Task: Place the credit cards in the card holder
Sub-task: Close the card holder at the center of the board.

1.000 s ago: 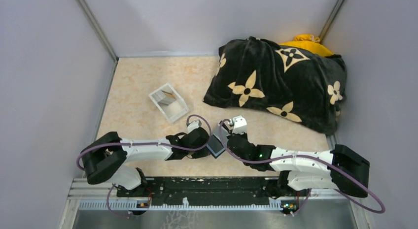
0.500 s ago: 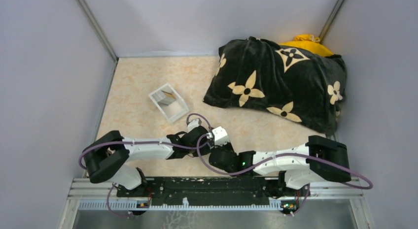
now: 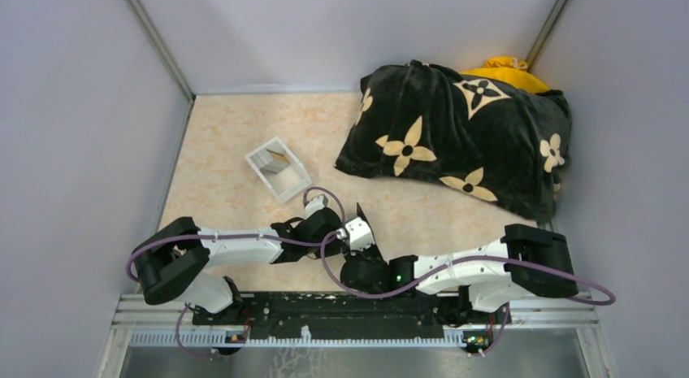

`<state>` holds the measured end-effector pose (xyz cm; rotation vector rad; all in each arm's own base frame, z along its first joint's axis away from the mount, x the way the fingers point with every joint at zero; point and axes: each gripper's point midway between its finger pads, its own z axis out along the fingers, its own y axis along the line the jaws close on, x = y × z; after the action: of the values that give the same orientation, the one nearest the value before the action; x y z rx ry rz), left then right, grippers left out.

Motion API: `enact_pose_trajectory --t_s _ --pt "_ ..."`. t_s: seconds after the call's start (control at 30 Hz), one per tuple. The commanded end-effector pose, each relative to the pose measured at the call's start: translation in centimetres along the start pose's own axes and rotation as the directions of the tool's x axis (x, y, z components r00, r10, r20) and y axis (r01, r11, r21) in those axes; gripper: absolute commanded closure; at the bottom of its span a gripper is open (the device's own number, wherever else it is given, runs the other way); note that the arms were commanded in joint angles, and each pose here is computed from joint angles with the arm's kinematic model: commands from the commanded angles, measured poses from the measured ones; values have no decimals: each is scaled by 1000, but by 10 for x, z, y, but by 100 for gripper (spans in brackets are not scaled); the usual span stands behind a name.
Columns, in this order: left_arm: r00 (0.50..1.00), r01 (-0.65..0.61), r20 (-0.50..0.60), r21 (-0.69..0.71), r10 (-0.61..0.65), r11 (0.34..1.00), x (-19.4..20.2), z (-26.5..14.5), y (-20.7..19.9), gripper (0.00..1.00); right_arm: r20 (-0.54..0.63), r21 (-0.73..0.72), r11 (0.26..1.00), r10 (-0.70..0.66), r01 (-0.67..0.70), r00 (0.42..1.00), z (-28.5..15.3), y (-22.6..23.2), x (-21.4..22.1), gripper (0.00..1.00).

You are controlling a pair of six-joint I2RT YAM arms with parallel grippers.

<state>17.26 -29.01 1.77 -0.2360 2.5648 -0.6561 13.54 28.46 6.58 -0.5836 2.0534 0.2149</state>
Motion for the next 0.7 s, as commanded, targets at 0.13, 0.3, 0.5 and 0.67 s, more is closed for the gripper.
enact_pose_trajectory --t_s 0.13,0.3,0.5,0.67 --pt "998 -42 -45 -206 33 978 16 1 65 100 56 -104 989 110 -104 992 -24 4 -26 63" --pt "999 -38 -46 -211 29 977 16 2 67 100 159 -43 971 238 -234 958 -43 -32 -53 70" --pt "998 -39 -62 -222 26 974 18 5 71 100 242 27 915 386 -403 890 -49 -85 -75 92" --pt "997 -42 -67 -228 27 973 19 6 73 100 228 62 835 521 -547 822 -19 -125 -74 100"
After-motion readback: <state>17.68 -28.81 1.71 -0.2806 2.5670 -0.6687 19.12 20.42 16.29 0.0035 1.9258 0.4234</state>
